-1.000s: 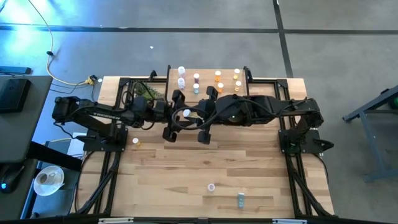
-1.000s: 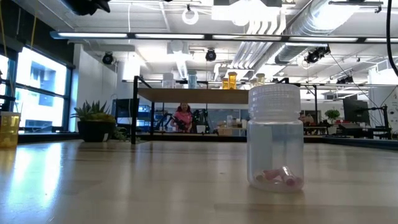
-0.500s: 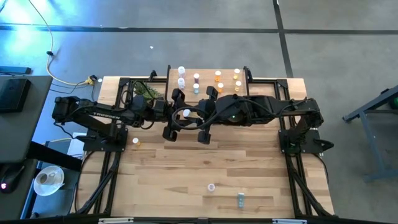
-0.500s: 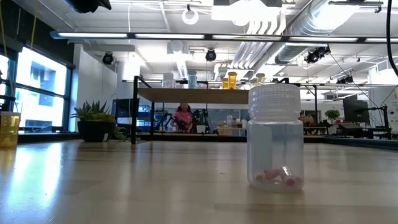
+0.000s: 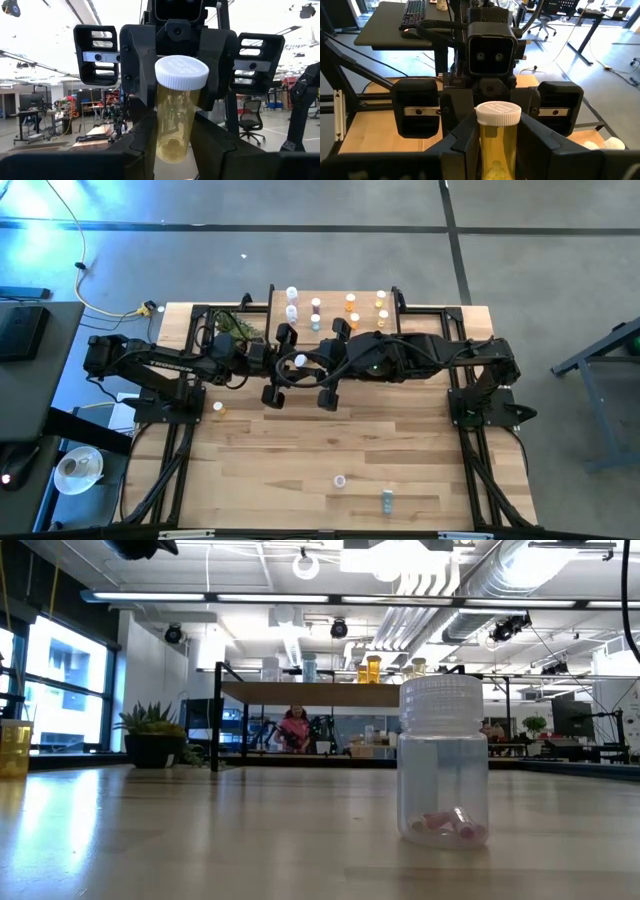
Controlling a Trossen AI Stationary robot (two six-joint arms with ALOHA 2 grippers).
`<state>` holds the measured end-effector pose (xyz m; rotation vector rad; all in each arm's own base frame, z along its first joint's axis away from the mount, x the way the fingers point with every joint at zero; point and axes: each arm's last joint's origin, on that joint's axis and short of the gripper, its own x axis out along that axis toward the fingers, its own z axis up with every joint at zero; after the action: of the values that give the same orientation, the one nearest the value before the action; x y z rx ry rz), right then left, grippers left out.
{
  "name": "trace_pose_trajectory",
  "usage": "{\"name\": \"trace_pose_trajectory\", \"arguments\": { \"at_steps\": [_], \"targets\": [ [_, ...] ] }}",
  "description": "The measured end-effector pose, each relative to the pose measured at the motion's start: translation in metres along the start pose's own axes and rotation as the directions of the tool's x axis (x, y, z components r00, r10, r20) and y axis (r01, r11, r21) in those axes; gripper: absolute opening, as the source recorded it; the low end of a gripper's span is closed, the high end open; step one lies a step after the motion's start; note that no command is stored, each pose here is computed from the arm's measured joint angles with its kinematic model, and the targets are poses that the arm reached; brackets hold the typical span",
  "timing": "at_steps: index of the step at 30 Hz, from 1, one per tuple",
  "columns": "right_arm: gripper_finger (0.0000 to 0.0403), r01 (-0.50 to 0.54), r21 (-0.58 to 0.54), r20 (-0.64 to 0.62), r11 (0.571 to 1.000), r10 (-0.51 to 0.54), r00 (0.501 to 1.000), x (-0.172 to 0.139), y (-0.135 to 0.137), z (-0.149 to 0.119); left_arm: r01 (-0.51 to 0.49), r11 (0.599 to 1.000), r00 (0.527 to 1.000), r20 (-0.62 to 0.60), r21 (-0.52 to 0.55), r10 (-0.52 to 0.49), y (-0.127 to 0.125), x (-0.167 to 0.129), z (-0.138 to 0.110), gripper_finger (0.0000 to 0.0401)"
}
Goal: Pick and place medicine bottles onto shelf by color
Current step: Put the yellow pill bottle on the shelf aligned with the yellow pill bottles
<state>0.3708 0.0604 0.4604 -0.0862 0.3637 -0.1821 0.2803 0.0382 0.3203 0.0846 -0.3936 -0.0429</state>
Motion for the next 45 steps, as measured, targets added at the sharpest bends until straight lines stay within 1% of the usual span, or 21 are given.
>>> {"name": "trace_pose_trajectory", "arguments": {
  "at_steps": [4, 7, 12, 15, 19, 23, 25, 30, 33, 37, 41, 44, 45],
  "targets": [
    [0.0111, 0.000, 0.001, -0.018, 1.000, 0.000, 1.000, 0.000, 0.000, -0.002, 0.000, 1.000, 1.000, -0.012, 0.006, 0.000, 0.000, 0.000, -0.001, 0.0090],
    [0.0133, -0.002, 0.014, -0.042, 1.000, 0.002, 0.999, 0.000, 0.000, -0.004, -0.002, 1.000, 1.000, -0.027, 0.024, 0.002, 0.000, 0.000, -0.003, 0.0090],
    [0.0175, 0.001, 0.029, -0.091, 1.000, 0.001, 0.996, 0.000, 0.000, -0.009, -0.004, 1.000, 0.997, -0.071, 0.021, 0.005, 0.000, 0.000, -0.007, 0.0090],
    [0.0192, 0.008, 0.037, -0.150, 0.999, -0.003, 0.989, -0.001, 0.000, -0.015, -0.006, 1.000, 0.994, -0.105, 0.015, 0.007, 0.000, -0.001, -0.010, 0.0090],
    [0.0201, 0.022, 0.037, -0.244, 0.999, -0.012, 0.970, -0.003, -0.001, -0.025, -0.015, 1.000, 0.984, -0.175, 0.020, 0.018, 0.000, -0.001, -0.018, 0.0090],
    [0.0201, 0.037, 0.041, -0.299, 0.999, -0.023, 0.954, -0.004, -0.002, -0.030, -0.076, 0.995, 0.970, -0.228, 0.067, 0.089, 0.002, -0.003, -0.022, 0.0090],
    [0.0201, 0.037, 0.030, -0.323, 0.999, -0.025, 0.946, -0.005, -0.003, -0.033, -0.100, 0.992, 0.957, -0.265, 0.079, 0.118, 0.003, -0.004, -0.026, 0.0090],
    [0.0201, 0.038, -0.007, -0.412, 0.999, -0.037, 0.910, -0.009, -0.004, -0.042, -0.099, 0.992, 0.925, -0.361, 0.072, 0.118, 0.002, -0.007, -0.035, 0.0090],
    [0.0201, 0.054, -0.006, -0.467, 0.999, -0.050, 0.883, -0.012, -0.005, -0.047, -0.091, 0.994, 0.891, -0.442, 0.062, 0.109, 0.001, -0.010, -0.043, 0.0090],
    [0.0201, 0.072, -0.002, -0.516, 0.997, -0.062, 0.854, -0.014, -0.006, -0.053, -0.083, 0.995, 0.828, -0.553, 0.047, 0.095, 0.000, -0.016, -0.054, 0.0090],
    [0.0201, 0.070, -0.006, -0.526, 0.998, -0.063, 0.848, -0.008, -0.004, -0.055, -0.072, 0.997, 0.790, -0.609, 0.029, 0.075, -0.004, -0.017, -0.064, 0.0090],
    [0.0201, 0.064, -0.021, -0.544, 0.998, -0.065, 0.837, 0.002, 0.002, -0.060, -0.054, 0.998, 0.780, -0.623, 0.019, 0.054, -0.010, -0.015, -0.072, 0.0090],
    [0.0201, 0.062, -0.027, -0.552, 0.998, -0.067, 0.831, 0.005, 0.004, -0.063, -0.044, 0.999, 0.770, -0.636, 0.017, 0.045, -0.012, -0.015, -0.076, 0.0090]
  ]
}}
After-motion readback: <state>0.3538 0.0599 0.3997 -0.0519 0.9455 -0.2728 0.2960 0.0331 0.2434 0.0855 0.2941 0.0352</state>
